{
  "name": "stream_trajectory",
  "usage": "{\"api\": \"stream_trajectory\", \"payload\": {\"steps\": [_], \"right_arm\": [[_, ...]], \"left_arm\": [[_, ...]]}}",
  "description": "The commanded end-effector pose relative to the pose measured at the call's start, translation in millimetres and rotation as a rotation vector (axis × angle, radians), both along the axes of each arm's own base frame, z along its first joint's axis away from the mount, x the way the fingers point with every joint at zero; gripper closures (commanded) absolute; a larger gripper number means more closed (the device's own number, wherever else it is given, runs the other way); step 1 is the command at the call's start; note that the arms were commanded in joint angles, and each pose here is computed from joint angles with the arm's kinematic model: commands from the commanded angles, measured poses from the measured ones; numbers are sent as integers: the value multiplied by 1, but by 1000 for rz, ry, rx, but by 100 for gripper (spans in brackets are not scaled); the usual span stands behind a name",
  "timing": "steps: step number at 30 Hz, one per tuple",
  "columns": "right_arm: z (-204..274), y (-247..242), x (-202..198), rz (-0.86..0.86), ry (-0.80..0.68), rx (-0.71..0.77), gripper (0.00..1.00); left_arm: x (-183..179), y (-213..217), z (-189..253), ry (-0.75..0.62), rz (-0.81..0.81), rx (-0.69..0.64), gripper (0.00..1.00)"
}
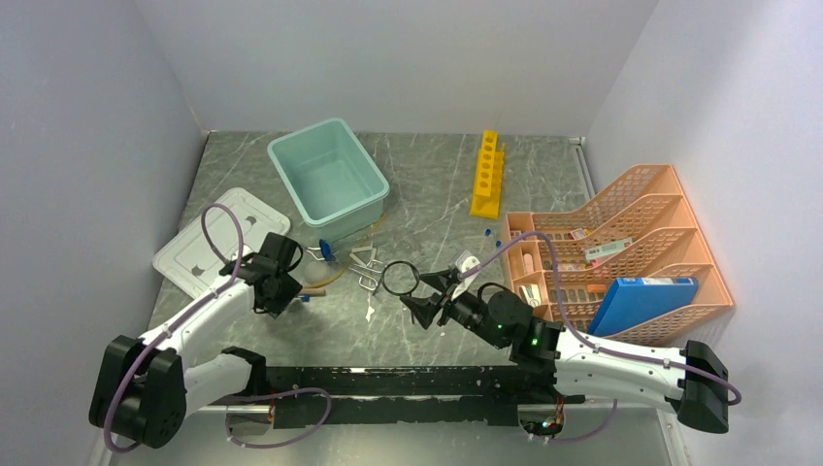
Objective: Organize the chemistry lab equipment
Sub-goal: Pick up the test tube at the center of the board.
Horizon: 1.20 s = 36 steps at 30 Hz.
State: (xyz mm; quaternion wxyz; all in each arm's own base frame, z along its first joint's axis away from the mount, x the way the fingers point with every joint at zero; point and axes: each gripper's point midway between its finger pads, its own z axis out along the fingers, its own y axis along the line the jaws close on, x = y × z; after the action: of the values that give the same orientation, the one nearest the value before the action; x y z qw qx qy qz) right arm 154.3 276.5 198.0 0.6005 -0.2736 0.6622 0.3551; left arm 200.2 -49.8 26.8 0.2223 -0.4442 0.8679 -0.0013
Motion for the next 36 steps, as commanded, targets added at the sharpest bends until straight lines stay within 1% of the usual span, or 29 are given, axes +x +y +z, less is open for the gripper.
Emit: {"api": "stream_trajectory", "payload": {"steps": [1, 19, 22, 24, 33, 36], "right_arm": [[14, -3, 4, -21, -24, 25, 35], [11, -4, 3, -22, -10, 18, 34], [11, -4, 3, -23, -8, 18, 34], [10, -4, 3, -22, -7, 15, 34], [11, -2, 3, -16, -6, 16, 34], [12, -2, 3, -17, -7, 17, 34]], "left_arm": [[2, 0, -7, 5, -10, -11, 52], [5, 6, -17, 31, -11, -5, 55], [2, 7, -21, 42, -14, -4, 59], [0, 7, -23, 49, -19, -4, 65], [-7, 8, -26, 68, -50, 1, 83], [-12, 8, -26, 76, -61, -5, 94]]}}
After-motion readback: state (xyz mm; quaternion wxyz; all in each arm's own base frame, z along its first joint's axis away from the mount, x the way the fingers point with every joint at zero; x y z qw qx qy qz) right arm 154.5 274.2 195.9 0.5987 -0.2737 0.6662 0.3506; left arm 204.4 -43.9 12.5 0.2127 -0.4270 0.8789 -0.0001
